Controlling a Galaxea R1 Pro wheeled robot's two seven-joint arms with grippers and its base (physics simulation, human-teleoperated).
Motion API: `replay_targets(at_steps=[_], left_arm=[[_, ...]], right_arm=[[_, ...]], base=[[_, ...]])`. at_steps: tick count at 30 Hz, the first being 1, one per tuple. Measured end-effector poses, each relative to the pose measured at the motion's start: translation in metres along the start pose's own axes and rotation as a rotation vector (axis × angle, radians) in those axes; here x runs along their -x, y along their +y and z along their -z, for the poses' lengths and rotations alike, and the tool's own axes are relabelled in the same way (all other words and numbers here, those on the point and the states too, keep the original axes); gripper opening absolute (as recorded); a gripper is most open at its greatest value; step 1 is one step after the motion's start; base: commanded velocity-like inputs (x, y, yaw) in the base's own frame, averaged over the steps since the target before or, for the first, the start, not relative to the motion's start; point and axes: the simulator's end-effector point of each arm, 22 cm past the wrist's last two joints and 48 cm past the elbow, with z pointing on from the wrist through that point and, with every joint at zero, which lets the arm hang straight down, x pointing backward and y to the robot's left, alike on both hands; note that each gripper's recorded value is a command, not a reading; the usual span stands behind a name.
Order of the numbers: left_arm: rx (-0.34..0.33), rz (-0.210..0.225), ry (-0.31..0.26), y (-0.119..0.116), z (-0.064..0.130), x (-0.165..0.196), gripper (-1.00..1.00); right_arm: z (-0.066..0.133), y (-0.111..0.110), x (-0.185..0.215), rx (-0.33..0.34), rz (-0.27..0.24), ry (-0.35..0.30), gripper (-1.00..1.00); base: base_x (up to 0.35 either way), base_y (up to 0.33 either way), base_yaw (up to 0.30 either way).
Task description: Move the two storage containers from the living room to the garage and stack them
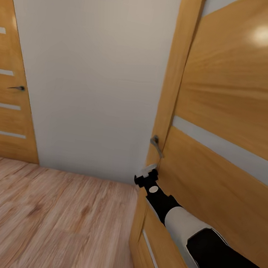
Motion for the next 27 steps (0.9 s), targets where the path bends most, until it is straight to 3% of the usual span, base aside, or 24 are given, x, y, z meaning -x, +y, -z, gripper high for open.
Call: replay_targets(at_steps=[7, 14, 22, 27], left_arm=[[0.0, 0.0, 0.0, 0.0, 0.0, 0.0, 1.0], [0.0, 0.0, -0.001, 0.0, 0.0, 0.0, 1.0], [-0.001, 0.0, 0.0, -0.001, 0.0, 0.0, 1.0], [-0.001, -0.001, -0.001, -0.001, 0.0, 0.0, 1.0]], right_arm=[[0.0, -0.008, 0.0, -0.035, -0.001, 0.0, 1.0], [0.0, -0.014, -0.003, -0.051, 0.004, 0.004, 1.0], [0.003, -0.074, -0.038, -0.148, 0.026, 0.048, 1.0], [0.01, -0.121, -0.066, -0.226, -0.049, 0.09, 1.0]], base=[[0.3, 0.0, 0.0], [0.055, 0.0, 0.0], [0.002, 0.0, 0.0], [0.0, 0.0, 0.0]])
